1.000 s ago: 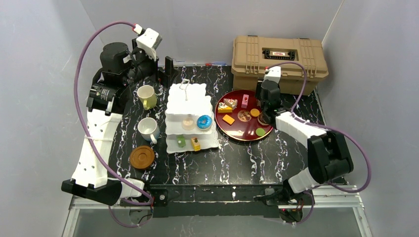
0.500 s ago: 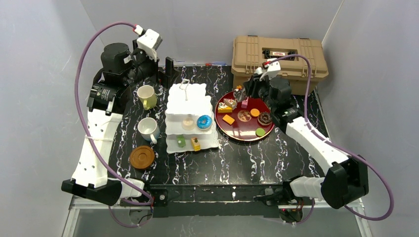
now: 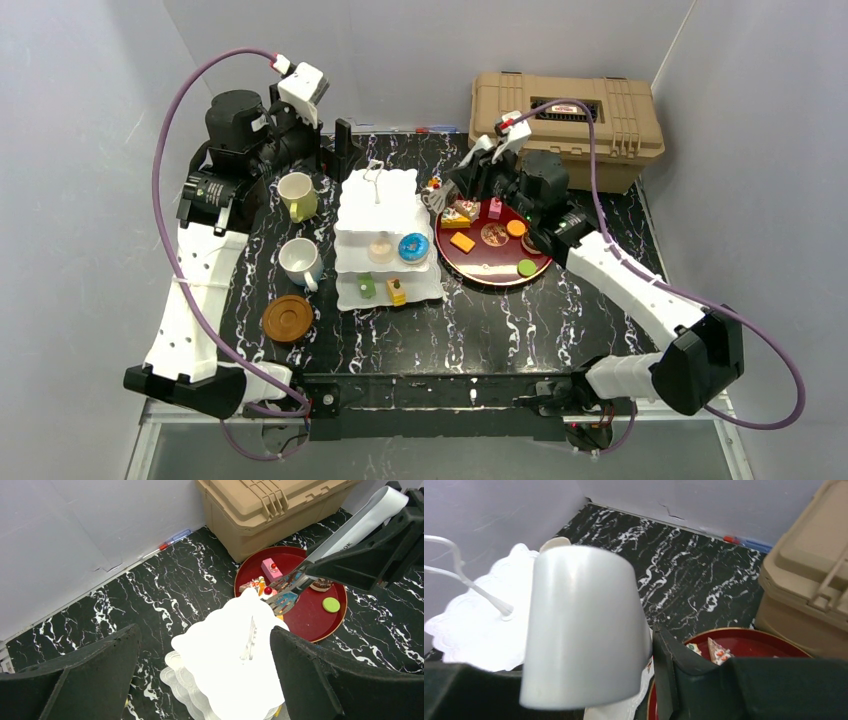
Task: Serve the afternoon tea
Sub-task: Pick up the desert from the tray, then place the desert on the desert table, then pick up the desert from the tray, then place the desert on the desert table.
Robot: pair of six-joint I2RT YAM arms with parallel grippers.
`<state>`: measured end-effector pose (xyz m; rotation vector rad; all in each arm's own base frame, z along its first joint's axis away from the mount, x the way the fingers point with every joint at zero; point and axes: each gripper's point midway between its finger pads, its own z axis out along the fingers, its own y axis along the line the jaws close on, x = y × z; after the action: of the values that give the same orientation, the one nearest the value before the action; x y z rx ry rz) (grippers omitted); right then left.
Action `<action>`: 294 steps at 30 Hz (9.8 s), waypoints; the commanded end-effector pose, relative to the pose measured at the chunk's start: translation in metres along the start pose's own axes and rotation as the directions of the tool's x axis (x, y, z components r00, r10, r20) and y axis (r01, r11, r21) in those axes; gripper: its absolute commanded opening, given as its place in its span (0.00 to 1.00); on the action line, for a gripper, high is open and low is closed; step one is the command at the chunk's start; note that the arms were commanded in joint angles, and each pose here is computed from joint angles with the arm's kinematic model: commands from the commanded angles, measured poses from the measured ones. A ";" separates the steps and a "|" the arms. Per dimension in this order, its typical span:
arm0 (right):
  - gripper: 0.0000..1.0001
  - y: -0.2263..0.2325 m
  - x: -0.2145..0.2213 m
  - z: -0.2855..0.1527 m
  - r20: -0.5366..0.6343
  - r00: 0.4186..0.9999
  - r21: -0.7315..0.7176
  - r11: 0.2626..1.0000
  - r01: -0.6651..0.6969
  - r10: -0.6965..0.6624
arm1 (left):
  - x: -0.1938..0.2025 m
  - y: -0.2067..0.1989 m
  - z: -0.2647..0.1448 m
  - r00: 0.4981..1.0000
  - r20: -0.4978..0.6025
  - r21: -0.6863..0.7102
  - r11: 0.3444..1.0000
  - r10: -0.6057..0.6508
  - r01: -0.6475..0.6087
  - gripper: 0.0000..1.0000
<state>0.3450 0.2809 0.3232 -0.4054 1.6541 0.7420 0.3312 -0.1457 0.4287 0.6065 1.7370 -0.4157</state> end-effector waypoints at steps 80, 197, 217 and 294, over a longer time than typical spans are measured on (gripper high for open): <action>0.38 0.091 0.152 -0.068 0.100 0.994 0.303 0.950 -0.075 0.046 | -0.012 -0.012 -0.014 0.999 0.043 0.039 0.999 -0.007 0.006 0.99; 0.67 -0.204 0.090 -0.090 0.042 0.984 0.810 0.582 0.070 -0.176 | -0.009 -0.010 -0.011 0.999 0.051 0.033 0.999 -0.015 0.013 1.00; 0.31 -0.194 0.070 -0.091 0.075 0.976 0.776 0.627 0.073 -0.206 | -0.010 -0.011 -0.011 0.998 0.052 0.035 0.999 -0.017 0.015 0.99; 0.43 0.051 -0.041 0.053 0.205 0.977 -0.237 0.965 0.110 -0.061 | -0.006 -0.013 -0.015 0.998 0.056 0.031 0.999 -0.028 0.026 0.99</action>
<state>0.3590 0.3426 0.3265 -0.5870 1.4896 0.8734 0.3209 -0.1514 0.4244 0.5943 1.7339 -0.4806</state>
